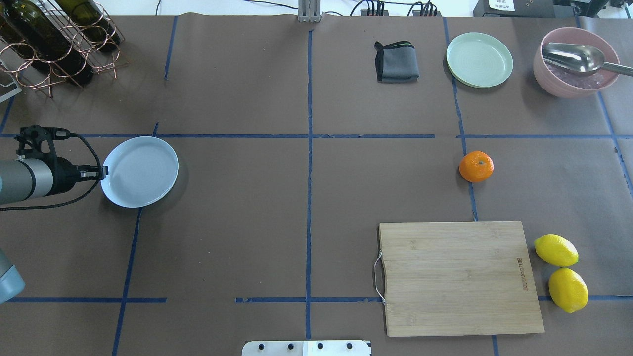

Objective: Pick orange to plate

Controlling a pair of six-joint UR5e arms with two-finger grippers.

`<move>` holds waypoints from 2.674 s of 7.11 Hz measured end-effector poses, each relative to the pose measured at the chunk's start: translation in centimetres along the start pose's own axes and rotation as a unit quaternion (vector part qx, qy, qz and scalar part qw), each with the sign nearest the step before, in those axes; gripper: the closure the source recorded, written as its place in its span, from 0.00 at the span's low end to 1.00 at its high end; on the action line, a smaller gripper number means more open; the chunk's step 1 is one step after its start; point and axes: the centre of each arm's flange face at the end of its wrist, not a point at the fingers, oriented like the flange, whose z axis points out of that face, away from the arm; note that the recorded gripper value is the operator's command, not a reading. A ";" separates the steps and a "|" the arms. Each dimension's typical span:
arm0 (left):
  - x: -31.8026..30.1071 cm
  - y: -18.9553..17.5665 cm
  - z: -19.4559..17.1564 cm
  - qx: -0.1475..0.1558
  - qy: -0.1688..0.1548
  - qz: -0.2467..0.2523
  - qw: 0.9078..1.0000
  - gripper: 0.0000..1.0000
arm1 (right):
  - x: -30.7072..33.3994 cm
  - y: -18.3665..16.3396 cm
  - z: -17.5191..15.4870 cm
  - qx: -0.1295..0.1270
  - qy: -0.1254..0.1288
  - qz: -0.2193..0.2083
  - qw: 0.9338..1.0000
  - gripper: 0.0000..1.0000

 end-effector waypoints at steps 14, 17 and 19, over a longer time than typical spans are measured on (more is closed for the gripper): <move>39.1 -3.3 0.9 -0.046 0.063 -0.114 0.990 0.78 | 0.4 0.3 0.4 -0.004 0.000 0.005 1.000 0.00; 39.6 -2.2 1.7 -0.051 0.058 -0.092 0.993 0.00 | 0.5 0.4 0.5 -0.006 0.000 0.006 1.000 0.00; 38.0 -3.1 -0.1 -0.045 0.055 -0.023 0.997 0.00 | 0.6 0.4 0.5 -0.005 0.000 0.006 1.000 0.00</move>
